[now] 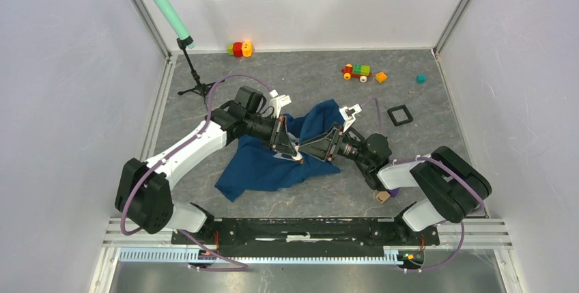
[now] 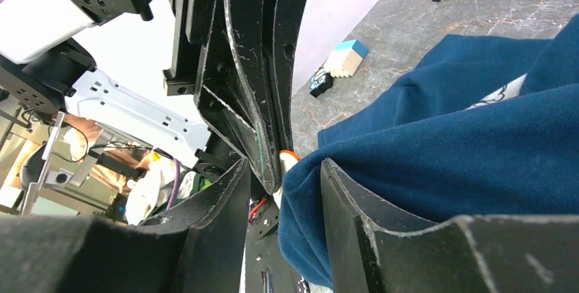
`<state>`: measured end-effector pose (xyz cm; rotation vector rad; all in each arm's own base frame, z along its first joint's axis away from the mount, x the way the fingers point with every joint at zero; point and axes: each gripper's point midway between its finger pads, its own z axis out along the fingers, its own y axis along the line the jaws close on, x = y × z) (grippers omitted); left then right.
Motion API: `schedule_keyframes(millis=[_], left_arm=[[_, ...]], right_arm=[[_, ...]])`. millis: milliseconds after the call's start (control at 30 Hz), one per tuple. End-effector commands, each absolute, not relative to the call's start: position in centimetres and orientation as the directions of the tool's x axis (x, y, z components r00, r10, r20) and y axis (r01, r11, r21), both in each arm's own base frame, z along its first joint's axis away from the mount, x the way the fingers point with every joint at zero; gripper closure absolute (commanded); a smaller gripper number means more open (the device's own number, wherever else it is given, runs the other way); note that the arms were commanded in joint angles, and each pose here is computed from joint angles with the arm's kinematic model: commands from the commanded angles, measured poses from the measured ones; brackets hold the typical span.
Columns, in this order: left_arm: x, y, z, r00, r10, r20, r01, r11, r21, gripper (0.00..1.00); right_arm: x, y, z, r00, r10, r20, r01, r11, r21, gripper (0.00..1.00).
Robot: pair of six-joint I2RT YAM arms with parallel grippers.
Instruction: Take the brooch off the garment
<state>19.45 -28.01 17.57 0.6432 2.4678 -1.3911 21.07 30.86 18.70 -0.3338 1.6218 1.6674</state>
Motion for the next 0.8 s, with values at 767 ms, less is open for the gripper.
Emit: schedule_keyframes(millis=[767], left_arm=[[19.4,-29.0,21.4,-0.857,0.209,-0.471,0.515,0.312,-0.798,0.98]], right_arm=[[22.2,31.9,15.7,-0.58,0.204,-0.789,-0.731,0.297,0.614,0.61]])
